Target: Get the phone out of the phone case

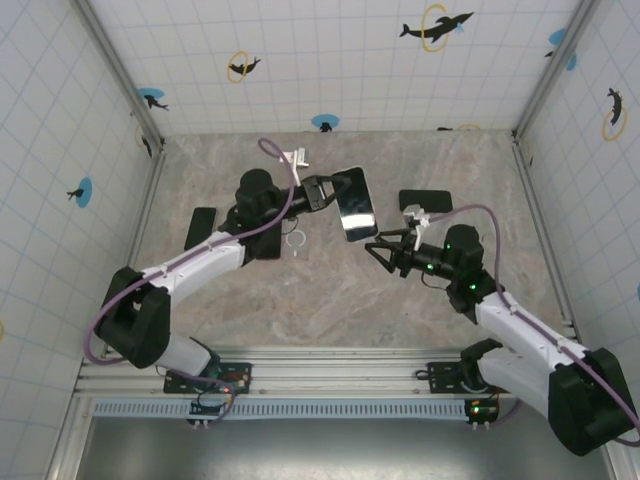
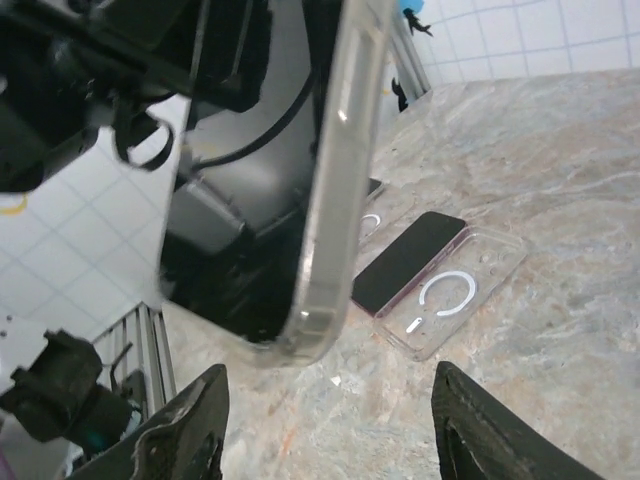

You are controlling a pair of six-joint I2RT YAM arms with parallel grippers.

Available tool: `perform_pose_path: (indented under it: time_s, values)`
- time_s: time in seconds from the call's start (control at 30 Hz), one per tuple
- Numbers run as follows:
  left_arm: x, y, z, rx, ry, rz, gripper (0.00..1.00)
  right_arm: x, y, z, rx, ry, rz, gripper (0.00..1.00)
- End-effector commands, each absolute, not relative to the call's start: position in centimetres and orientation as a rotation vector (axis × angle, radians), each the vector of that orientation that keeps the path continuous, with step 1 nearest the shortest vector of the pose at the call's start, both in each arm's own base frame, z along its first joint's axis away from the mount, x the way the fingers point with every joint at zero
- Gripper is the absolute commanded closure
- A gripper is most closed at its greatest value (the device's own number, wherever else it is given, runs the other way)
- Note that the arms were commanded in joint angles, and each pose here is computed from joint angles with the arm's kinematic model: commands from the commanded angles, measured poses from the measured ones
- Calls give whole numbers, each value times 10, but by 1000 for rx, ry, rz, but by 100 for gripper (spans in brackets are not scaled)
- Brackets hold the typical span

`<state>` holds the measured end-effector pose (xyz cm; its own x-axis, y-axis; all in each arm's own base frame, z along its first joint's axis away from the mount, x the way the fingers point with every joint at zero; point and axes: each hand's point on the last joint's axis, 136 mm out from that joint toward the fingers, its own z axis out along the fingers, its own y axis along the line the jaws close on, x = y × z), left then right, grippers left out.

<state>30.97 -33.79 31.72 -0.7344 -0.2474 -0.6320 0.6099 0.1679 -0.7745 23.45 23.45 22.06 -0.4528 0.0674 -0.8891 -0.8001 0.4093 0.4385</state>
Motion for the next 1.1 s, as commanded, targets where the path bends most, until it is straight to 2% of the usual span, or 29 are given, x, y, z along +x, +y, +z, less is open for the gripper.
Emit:
perform_pose_path:
  time_s: [0.0, 0.23, 0.4, 0.67, 1.07]
  values:
    - [285, -342, 357, 709, 1585, -1635, 100, 216, 237, 231, -880, 1678, 1163, 45]
    - [268, -343, 367, 981, 1488, -1641, 100, 207, 247, 222, -1142, 1692, 1184, 51]
    - [268, -344, 361, 1038, 1500, -1604, 100, 211, 255, 241, -1160, 1594, 1232, 62]
    - [270, -346, 358, 1060, 1501, -1615, 100, 215, 259, 253, -1146, 1529, 1251, 71]
    - [270, -347, 364, 1045, 1500, -1663, 100, 217, 261, 242, -1185, 1556, 1259, 80]
